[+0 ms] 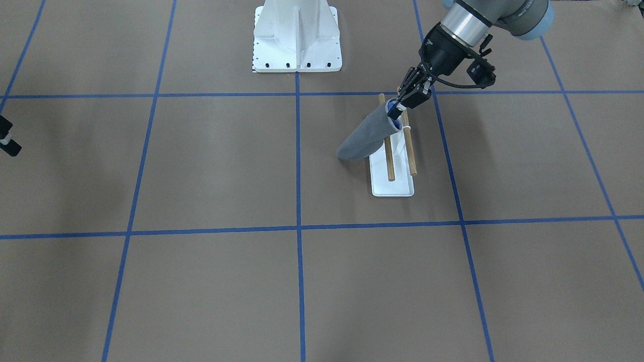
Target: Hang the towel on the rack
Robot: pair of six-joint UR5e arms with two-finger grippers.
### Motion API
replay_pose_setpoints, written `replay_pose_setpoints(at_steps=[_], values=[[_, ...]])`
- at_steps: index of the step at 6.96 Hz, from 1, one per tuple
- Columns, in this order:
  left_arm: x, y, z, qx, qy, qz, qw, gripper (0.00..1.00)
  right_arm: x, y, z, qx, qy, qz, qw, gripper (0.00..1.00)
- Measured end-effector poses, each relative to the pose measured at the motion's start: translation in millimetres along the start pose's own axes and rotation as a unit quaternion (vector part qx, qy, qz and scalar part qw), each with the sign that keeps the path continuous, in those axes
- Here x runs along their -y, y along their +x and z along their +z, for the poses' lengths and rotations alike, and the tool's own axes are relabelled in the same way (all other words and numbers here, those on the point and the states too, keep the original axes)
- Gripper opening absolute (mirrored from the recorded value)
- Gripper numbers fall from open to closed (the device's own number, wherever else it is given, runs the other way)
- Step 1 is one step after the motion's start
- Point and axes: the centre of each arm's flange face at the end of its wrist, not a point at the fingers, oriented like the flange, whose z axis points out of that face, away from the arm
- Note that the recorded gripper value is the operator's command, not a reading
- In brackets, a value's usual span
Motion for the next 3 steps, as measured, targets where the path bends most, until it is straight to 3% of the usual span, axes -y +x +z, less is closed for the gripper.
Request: replay_pose_setpoints(at_steps=[3], values=[[-27.8, -8.4, 1.0, -0.008, -0.021, -0.047, 0.9986, 0.0, 0.1, -0.2, -0.4, 0.002, -0.001, 0.002, 1.0, 1.0]])
